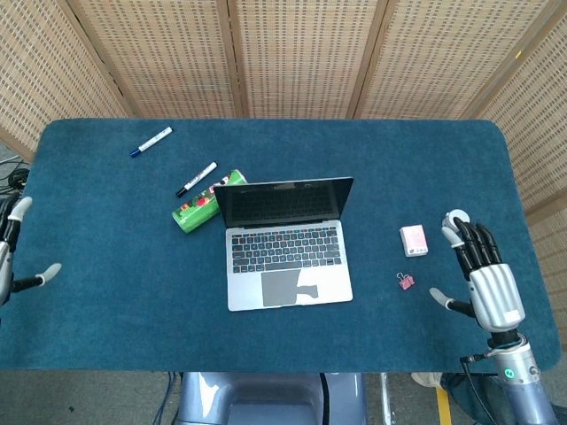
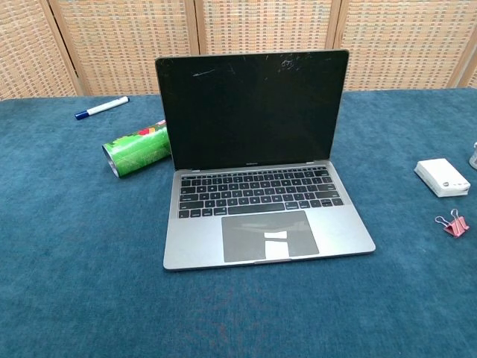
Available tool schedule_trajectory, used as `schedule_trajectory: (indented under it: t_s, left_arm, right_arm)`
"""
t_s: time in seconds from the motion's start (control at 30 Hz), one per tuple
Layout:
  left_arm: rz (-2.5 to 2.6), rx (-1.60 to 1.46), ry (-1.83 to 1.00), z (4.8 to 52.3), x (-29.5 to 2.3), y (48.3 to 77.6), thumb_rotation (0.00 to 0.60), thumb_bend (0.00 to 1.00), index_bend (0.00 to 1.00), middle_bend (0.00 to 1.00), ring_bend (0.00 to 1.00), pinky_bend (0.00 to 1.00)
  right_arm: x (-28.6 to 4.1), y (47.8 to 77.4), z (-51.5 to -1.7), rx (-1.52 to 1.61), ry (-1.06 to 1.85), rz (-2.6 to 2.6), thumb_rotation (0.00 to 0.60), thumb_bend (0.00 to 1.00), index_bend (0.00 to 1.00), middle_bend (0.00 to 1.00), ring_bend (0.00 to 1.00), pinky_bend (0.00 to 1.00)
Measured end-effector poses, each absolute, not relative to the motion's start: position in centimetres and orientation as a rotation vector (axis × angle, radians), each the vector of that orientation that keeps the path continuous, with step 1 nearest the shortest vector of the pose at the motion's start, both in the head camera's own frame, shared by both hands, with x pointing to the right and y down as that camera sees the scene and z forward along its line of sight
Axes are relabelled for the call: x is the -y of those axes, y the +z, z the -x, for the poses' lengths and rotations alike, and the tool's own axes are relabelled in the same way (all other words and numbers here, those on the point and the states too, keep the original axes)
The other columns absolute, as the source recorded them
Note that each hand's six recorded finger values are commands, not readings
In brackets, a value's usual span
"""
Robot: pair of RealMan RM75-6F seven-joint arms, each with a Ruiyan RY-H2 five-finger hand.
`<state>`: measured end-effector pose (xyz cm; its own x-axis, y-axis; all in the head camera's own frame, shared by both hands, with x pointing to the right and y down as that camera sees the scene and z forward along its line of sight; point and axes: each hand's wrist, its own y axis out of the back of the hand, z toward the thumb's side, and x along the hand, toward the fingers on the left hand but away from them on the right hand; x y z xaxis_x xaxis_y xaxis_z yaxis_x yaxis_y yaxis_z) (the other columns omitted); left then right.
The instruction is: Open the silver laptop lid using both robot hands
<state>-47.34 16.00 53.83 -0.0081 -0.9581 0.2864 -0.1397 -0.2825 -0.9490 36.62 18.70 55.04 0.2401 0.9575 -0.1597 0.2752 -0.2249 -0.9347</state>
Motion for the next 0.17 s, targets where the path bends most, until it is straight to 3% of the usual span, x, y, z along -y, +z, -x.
schedule_trajectory:
  t_s: [0.17]
  left_arm:
    - [1.504,-1.159,-1.466,46.9,-19.4,53.6,0.600,0.00,0.00,0.00,0.00,0.00]
  right_arm:
    - [-21.0,54.3,-36.4,1.144,1.060,1.656,0.600,0.00,0.03,0.00,0.00,0.00]
